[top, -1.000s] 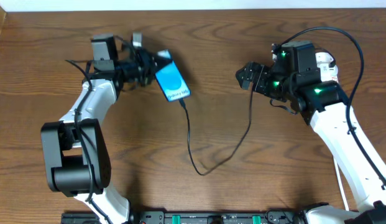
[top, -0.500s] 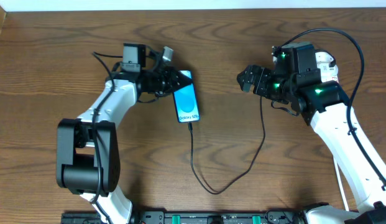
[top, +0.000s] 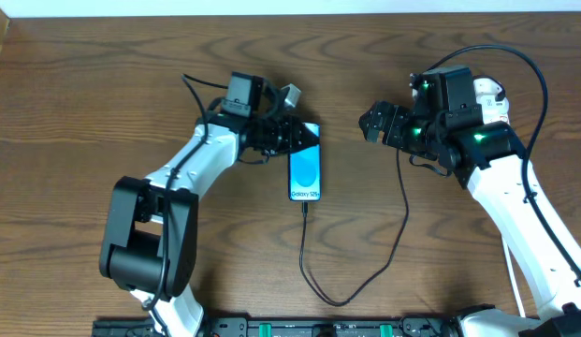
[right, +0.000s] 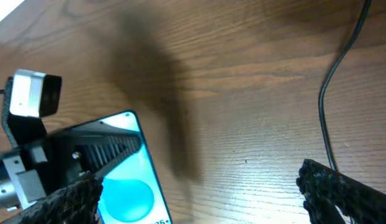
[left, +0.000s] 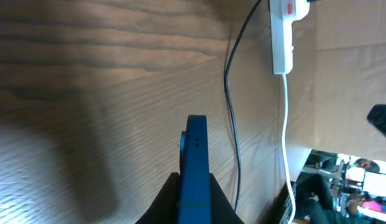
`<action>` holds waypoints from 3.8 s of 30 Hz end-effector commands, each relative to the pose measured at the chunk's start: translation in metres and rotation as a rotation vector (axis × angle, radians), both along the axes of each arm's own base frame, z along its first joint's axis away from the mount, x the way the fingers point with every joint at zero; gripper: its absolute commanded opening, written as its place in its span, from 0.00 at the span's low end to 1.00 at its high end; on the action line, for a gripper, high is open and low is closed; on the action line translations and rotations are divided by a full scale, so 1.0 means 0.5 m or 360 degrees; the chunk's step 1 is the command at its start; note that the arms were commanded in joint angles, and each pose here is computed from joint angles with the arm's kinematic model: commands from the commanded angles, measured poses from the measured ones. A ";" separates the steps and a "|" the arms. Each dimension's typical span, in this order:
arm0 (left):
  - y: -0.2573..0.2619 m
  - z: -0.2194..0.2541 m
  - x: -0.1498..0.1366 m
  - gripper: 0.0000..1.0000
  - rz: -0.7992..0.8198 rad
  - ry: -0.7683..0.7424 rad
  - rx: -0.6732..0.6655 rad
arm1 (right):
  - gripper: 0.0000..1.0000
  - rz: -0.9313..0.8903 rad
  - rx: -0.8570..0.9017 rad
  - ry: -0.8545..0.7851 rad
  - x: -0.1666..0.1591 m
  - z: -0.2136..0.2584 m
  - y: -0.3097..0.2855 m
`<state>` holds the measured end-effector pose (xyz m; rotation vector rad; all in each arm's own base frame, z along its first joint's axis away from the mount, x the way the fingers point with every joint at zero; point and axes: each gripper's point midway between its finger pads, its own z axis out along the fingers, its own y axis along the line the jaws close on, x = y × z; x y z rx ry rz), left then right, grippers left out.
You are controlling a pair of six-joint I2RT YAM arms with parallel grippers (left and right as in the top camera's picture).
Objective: Plug charger to phone and switch on socket
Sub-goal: 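Lower the phone with the left gripper toward the table center, then lay the phone flat on the table with the left gripper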
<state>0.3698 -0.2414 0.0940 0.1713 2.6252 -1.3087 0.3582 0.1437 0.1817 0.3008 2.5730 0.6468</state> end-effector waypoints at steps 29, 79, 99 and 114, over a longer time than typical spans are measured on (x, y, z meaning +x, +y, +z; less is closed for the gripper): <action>-0.032 -0.084 0.030 0.07 0.0220 0.0248 0.0027 | 0.98 0.0019 -0.0044 0.0030 -0.018 0.000 -0.006; -0.080 -0.175 0.001 0.51 0.0213 0.0345 0.0145 | 0.98 -0.0009 -0.0109 0.0046 -0.021 -0.010 -0.017; -0.036 -0.209 -0.010 0.80 0.0280 0.0388 0.0388 | 0.98 -0.0008 -0.0113 0.0059 -0.024 -0.012 -0.018; 0.039 -0.216 -0.009 0.83 0.0351 0.0401 0.0805 | 0.99 -0.0012 -0.0120 0.0065 -0.026 -0.013 -0.020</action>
